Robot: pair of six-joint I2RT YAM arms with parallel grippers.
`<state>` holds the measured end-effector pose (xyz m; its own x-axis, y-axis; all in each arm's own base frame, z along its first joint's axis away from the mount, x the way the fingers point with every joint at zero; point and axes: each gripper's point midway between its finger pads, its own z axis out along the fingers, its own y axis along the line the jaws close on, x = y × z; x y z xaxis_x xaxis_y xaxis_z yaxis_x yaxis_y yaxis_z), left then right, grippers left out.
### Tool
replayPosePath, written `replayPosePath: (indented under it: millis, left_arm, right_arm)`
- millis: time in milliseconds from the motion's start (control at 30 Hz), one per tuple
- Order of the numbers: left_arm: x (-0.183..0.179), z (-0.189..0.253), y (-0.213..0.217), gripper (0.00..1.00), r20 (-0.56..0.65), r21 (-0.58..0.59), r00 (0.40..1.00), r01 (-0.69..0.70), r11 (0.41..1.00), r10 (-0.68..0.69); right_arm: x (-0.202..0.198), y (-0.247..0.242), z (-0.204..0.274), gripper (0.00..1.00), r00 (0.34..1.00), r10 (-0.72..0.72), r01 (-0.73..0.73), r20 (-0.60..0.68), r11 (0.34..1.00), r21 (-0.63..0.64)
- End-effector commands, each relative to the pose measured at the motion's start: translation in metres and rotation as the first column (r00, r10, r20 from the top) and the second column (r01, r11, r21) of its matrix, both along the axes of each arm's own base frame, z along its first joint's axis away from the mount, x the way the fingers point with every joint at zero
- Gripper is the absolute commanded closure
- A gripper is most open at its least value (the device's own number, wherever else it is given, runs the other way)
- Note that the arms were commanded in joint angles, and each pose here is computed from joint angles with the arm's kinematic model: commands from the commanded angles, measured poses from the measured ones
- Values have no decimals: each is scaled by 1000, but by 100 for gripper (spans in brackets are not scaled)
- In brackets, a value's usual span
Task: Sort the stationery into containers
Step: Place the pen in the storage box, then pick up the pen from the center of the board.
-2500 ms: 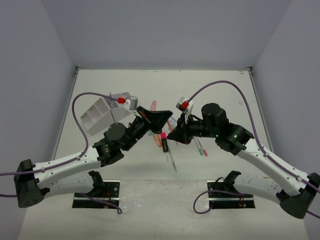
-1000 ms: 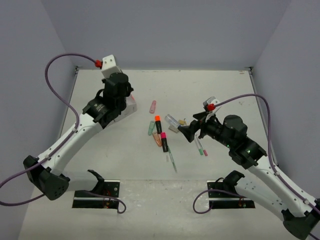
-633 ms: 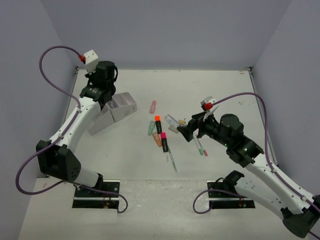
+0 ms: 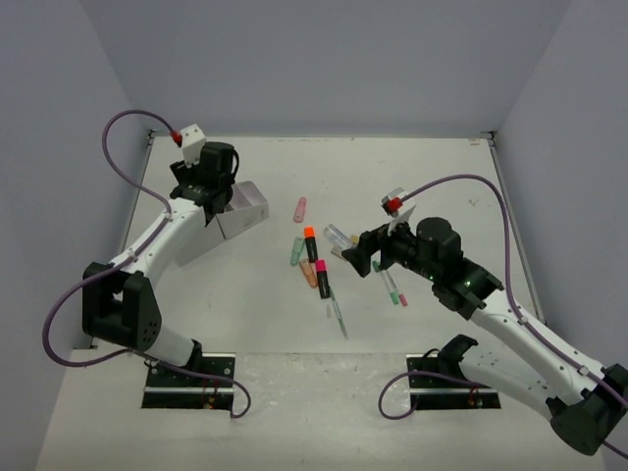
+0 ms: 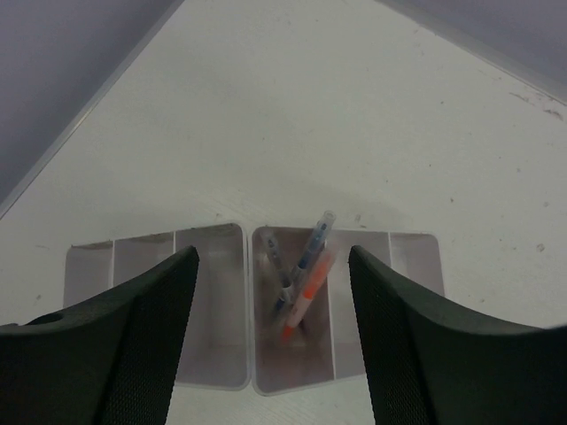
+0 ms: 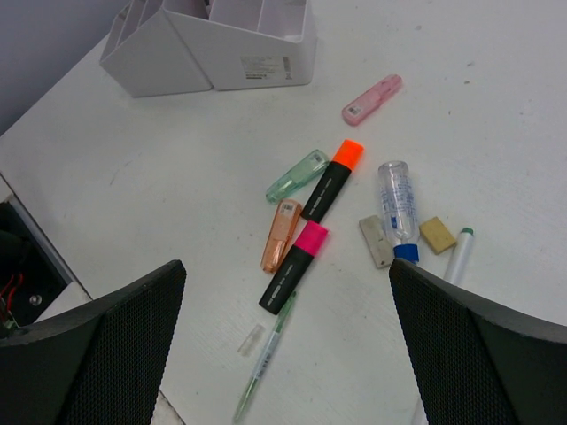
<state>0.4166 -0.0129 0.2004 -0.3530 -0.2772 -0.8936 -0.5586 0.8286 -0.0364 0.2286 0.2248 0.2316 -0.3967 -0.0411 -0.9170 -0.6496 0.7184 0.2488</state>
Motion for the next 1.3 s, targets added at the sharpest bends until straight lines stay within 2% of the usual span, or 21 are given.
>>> replayPosePath:
  millis: [0, 100, 167, 200, 267, 367, 400, 500, 700, 900, 1267]
  left_arm:
    - [-10, 68, -16, 26, 186, -88, 981, 81, 993, -64]
    - [-37, 109, -46, 21, 283, -98, 948, 183, 978, -149]
    - [-57, 119, -71, 20, 303, -103, 926, 265, 959, -223]
    - [-65, 127, -77, 20, 328, -117, 912, 299, 947, -248]
    - [-86, 132, -93, 17, 361, -156, 868, 416, 896, -340]
    - [-108, 124, -101, 13, 374, -181, 829, 505, 844, -416]
    - [-113, 123, -100, 12, 380, -183, 821, 517, 836, -425]
    - [-131, 112, -94, 6, 376, -186, 813, 537, 823, -446]
    - [-147, 89, -97, 2, 333, -198, 797, 581, 790, -503]
    - [-146, 53, -98, 0, 229, -199, 820, 566, 800, -524]
    - [-143, 46, -99, 0, 211, -184, 815, 575, 797, -539]
  right_arm:
    - [14, 4, -16, 1, 981, -112, 107, -157, 994, -35]
    - [7, 9, -55, 7, 934, -217, 175, -285, 971, -165]
    - [-7, 14, -82, 14, 904, -273, 192, -330, 947, -259]
    - [-9, 15, -83, 14, 901, -279, 194, -332, 944, -266]
    - [-22, 18, -108, 27, 864, -321, 199, -388, 926, -322]
    - [-32, 25, -128, 41, 852, -330, 178, -407, 913, -368]
    - [-33, 25, -132, 43, 849, -333, 174, -410, 909, -378]
    - [-42, 35, -148, 64, 843, -326, 135, -428, 899, -417]
    - [-54, 38, -176, 67, 823, -346, 101, -451, 870, -483]
    - [-63, 36, -198, 70, 803, -363, 71, -472, 845, -530]
    - [-66, 44, -210, 71, 799, -343, 33, -495, 846, -532]
